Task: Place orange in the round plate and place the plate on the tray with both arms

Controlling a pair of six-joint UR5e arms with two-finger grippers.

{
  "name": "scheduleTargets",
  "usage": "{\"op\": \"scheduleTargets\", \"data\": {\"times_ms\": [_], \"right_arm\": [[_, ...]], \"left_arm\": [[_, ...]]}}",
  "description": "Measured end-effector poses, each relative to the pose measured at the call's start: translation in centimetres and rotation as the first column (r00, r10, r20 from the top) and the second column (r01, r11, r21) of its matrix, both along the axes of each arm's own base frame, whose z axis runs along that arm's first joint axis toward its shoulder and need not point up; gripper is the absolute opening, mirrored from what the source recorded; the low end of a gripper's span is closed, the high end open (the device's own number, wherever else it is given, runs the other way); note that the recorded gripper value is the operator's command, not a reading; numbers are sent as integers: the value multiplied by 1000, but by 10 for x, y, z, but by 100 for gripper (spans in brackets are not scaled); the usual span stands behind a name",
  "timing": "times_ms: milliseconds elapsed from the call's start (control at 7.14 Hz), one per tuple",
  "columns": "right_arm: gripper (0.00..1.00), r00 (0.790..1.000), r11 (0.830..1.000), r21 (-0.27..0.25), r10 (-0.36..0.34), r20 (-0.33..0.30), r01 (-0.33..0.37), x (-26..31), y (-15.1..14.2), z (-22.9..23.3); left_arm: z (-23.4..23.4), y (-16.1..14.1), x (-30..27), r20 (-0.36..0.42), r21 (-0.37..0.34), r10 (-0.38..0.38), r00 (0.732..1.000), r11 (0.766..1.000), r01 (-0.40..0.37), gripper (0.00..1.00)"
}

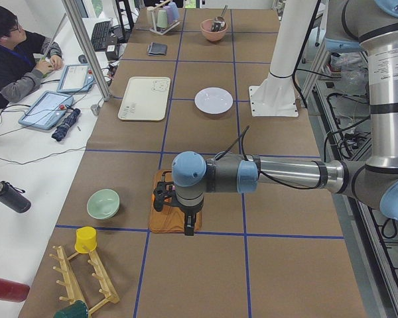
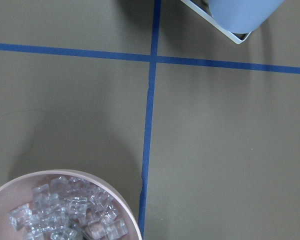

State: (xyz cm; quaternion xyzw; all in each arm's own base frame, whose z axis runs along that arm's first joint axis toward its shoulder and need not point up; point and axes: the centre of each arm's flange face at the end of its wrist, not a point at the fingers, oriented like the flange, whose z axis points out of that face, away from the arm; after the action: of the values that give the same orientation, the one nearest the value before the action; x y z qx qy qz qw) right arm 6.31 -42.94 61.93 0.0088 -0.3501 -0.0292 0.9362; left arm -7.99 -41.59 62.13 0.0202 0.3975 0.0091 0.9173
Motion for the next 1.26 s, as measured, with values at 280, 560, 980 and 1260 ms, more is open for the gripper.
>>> {"op": "scheduleTargets", "data": {"times_ms": [280,560,980,1260], "right_arm": [[100,1000,1000,10,-1,-2,1,0,-3,-3],[100,1000,998,60,-1,-12,2,1,-16,-24],[100,999,975,223,3,-40,6,2,-65,-99],[100,999,955,297,10,-51,5,2,-91,-138]], "left_arm": [[-4,-2,0,1,15,0,1000,1000,0,99],[-19,-10,-2,9,110,-4,1000,994,3,99],[-54,-29,-4,19,361,-17,1000,933,9,99],[-73,-50,-5,25,498,-22,999,867,7,99]]}}
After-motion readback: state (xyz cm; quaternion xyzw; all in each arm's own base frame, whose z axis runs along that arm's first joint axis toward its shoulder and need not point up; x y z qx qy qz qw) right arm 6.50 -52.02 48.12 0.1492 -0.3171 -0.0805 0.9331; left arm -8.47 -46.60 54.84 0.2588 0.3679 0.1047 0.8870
